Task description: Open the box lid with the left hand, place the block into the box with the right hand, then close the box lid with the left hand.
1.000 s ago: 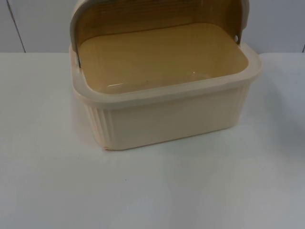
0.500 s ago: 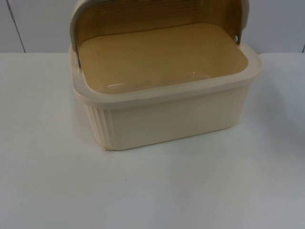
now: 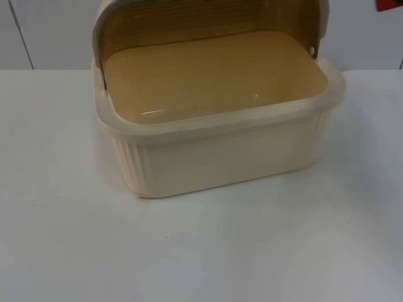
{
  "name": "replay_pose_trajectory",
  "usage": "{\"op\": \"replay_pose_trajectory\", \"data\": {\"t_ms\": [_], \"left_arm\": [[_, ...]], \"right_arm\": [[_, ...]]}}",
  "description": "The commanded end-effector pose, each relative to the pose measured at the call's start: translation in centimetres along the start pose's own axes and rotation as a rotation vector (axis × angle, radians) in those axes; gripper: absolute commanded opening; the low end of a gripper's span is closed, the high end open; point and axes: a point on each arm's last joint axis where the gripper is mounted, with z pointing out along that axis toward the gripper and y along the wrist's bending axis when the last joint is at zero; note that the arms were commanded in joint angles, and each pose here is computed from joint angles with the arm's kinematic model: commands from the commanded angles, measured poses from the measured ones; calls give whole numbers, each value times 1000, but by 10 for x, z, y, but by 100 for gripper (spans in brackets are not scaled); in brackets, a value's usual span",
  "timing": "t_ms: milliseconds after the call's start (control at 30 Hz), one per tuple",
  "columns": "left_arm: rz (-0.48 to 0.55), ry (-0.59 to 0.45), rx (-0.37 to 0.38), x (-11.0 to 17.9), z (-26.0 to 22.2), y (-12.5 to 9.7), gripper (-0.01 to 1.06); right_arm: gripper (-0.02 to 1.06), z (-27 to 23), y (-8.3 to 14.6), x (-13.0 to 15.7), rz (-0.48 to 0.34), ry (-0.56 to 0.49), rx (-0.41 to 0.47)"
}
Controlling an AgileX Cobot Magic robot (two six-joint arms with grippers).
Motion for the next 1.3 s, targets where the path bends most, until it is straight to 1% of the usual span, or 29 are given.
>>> {"op": "replay_pose_trajectory", "data": {"t_ms": [0,33,67,133,267,400,567,600,667,733,767,900,967,1267], "left_arm": [[-11,-14,10,-2,-2,-1,104],[-11,-14,10,-2,-2,-1,104],[-11,-14,10,-2,-2,-1,104],[-11,-14,10,-2,-2,-1,104],[-11,-14,10,-2,-2,-1,104],[-11,-14,10,-2,-2,-1,104],[-7,7,7,0,-2,-1,104],[0,8,2,0,-2,0,104],[8,10,-3,0,-2,0,104],[10,10,-5,0,-2,0,104],[10,10,-5,0,-2,0,104],[10,10,-5,0,-2,0,104],[10,12,-5,0,-2,0,104],[3,14,0,1,-2,0,104]], "right_arm": [[1,12,1,2,18,-49,1],[1,22,2,9,34,-39,0],[1,22,2,9,34,-39,0],[1,44,3,26,39,-14,-3],[1,59,4,37,37,-12,-5],[1,71,4,33,29,-10,-9],[1,96,3,20,24,-5,-10],[1,100,7,19,4,2,-25],[1,107,16,20,-72,19,-71],[1,114,29,23,-110,35,-111],[1,114,29,23,-110,35,-111],[1,127,42,32,-120,59,-145],[1,132,43,35,-120,67,-146],[1,158,44,31,-119,91,-139]]}}
